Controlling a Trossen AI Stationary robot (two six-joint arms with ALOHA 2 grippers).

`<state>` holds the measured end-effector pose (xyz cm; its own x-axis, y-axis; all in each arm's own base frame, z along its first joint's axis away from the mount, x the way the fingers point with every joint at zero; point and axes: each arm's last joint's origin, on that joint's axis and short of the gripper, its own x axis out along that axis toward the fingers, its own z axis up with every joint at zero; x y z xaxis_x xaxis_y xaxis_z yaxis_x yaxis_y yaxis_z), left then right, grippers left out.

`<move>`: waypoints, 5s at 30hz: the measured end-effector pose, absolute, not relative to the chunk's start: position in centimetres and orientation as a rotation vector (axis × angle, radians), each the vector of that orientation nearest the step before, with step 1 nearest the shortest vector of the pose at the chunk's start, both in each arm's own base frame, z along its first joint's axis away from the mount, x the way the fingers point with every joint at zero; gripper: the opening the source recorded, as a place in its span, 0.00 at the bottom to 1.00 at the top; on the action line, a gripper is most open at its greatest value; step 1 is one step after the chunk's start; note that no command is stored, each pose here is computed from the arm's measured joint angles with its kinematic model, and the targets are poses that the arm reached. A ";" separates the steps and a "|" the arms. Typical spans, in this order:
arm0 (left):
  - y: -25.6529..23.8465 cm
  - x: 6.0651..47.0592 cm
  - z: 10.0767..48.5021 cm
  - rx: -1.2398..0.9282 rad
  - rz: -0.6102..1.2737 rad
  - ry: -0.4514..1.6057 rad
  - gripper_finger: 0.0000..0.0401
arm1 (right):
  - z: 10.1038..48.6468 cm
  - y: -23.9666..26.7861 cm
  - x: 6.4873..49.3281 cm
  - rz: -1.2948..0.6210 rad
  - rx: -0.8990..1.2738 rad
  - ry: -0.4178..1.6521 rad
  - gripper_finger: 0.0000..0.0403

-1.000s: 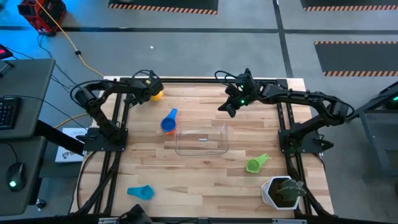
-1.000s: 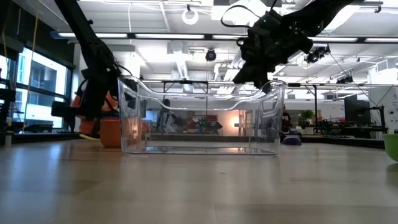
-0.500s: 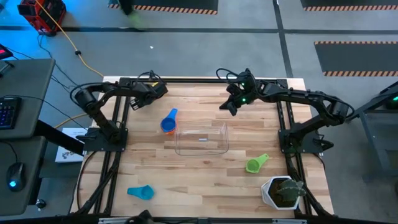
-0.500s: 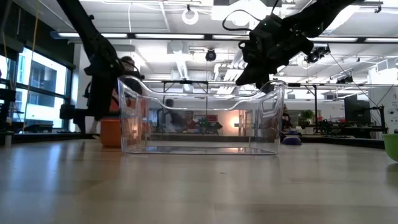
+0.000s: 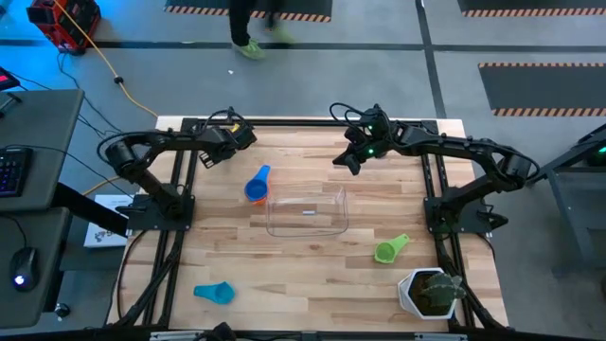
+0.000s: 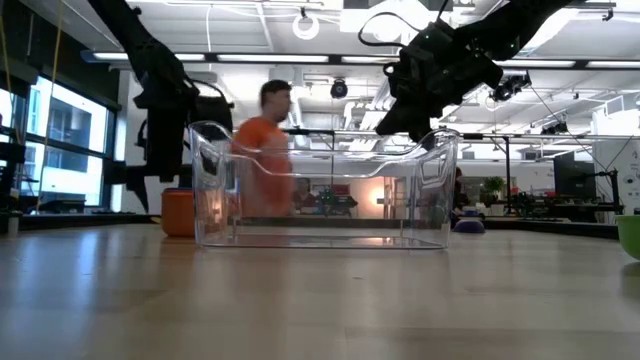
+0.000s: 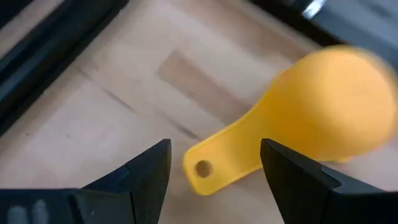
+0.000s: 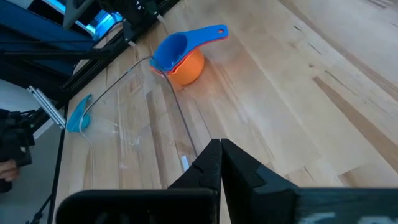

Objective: Nest measuring cups in basket
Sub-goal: Stack the yellow measuring cup on top of the blue measuring cup

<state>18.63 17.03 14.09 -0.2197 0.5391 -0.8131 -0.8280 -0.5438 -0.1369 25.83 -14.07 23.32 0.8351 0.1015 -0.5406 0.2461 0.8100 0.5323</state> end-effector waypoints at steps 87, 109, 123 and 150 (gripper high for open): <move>11.1 15.0 30.0 -0.557 1.025 0.414 0.00 | 24.2 -14.6 26.4 -0.160 0.629 0.471 0.00; -2.2 19.7 32.6 0.590 0.533 0.833 0.00 | 27.5 -12.2 28.8 0.015 0.734 0.187 0.00; -3.6 16.4 30.1 0.553 0.639 0.637 0.00 | 28.5 -8.3 30.5 0.025 0.885 0.098 0.00; -5.2 23.0 30.5 1.357 0.239 0.625 0.01 | 32.9 -6.3 38.7 0.220 0.018 0.614 0.60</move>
